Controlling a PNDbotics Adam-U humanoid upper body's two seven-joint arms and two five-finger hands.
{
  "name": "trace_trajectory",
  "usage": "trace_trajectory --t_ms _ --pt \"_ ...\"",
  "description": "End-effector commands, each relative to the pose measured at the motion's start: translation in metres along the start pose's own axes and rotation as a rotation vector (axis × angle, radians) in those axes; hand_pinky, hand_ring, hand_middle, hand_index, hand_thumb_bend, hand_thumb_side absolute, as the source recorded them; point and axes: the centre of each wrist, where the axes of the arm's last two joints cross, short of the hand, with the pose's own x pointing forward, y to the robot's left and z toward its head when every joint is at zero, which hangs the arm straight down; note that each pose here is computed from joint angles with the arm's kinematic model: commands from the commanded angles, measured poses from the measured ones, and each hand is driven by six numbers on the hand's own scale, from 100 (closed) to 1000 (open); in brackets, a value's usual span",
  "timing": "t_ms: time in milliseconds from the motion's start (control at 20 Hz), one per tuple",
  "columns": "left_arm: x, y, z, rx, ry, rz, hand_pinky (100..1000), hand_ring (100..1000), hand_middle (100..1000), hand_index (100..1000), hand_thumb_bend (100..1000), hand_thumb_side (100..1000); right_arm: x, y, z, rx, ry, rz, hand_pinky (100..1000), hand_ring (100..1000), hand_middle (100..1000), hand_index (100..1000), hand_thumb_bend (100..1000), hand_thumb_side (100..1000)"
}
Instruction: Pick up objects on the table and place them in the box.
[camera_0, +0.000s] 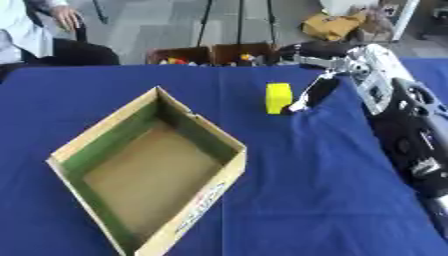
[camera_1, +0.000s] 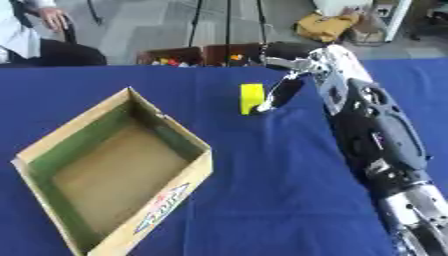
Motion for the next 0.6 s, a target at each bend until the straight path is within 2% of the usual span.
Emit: trace_trajectory --t_ms 50,250,450,600 --pt "0.003 0.001 -0.007 -0.028 -0.021 -0.010 749 667 845 956 100 1000 -0.003 -0.012 0.001 0.041 -0.010 0.055 905 982 855 954 604 418" --pt "0.003 -0.001 -0.007 -0.034 -0.022 -0.008 750 666 844 955 100 1000 -0.005 -0.010 -0.001 0.034 0.027 0.037 894 961 733 944 591 404" --pt "0.002 -0.002 -0.007 -0.039 -0.024 -0.006 750 666 844 955 100 1000 -0.008 -0.009 -0.002 0.032 0.070 0.021 884 947 745 938 579 380" --pt "0.002 -0.003 -0.007 -0.041 -0.027 -0.008 750 666 844 955 100 1000 -0.016 -0.007 0.005 0.031 0.110 0.017 879 938 702 934 569 378"
